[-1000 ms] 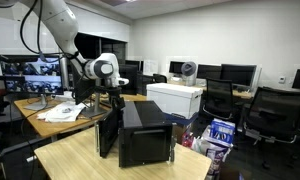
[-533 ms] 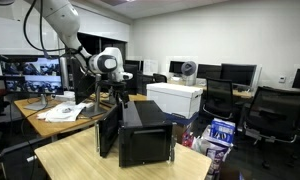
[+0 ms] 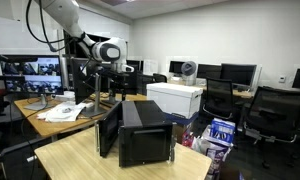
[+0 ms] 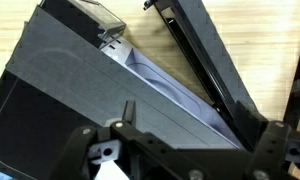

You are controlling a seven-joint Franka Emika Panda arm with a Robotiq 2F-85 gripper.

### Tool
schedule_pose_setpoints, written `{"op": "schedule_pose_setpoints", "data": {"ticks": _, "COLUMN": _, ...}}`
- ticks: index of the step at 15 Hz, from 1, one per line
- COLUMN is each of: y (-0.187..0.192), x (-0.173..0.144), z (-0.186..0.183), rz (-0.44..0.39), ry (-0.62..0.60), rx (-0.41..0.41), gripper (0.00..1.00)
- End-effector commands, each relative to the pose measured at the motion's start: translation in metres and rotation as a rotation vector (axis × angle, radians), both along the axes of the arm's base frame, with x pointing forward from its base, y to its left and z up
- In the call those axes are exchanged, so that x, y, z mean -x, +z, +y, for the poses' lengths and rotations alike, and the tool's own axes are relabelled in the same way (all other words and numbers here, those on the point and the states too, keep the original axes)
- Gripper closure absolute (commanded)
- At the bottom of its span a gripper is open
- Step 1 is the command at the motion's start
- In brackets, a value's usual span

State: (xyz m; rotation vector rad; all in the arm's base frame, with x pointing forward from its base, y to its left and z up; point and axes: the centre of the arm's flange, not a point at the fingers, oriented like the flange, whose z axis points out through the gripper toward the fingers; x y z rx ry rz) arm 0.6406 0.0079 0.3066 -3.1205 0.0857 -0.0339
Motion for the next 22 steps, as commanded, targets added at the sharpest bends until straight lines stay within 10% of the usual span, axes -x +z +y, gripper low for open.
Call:
{"op": "schedule_pose_setpoints", "data": {"ticks": 1, "y": -0.002, "x": 0.0, "z": 0.001, "rz": 0.002, "ry": 0.001, "rx": 0.0, "gripper": 0.0}}
{"op": "schedule_pose_setpoints", "data": {"ticks": 2, "y": -0.003, "x": 0.001, "z": 0.002, "rz": -0.004, "ry": -0.003, "rx": 0.007, "gripper": 0.0}}
{"op": "schedule_pose_setpoints", "data": {"ticks": 3, "y": -0.005, "x": 0.002, "z": 0.003, "rz": -0.006, "ry": 0.0, "rx": 0.01, "gripper": 0.25}}
{"op": "schedule_pose_setpoints", "data": {"ticks": 14, "y": -0.045, "x": 0.008, "z": 0.012, "rz": -0.02, "ry": 0.006, "rx": 0.084, "gripper": 0.94}}
{"op": "schedule_pose_setpoints", "data": {"ticks": 22, "y": -0.112, "x": 0.036, "z": 0.037, "rz": 0.082, "ry": 0.111, "rx": 0.131, "gripper": 1.0}}
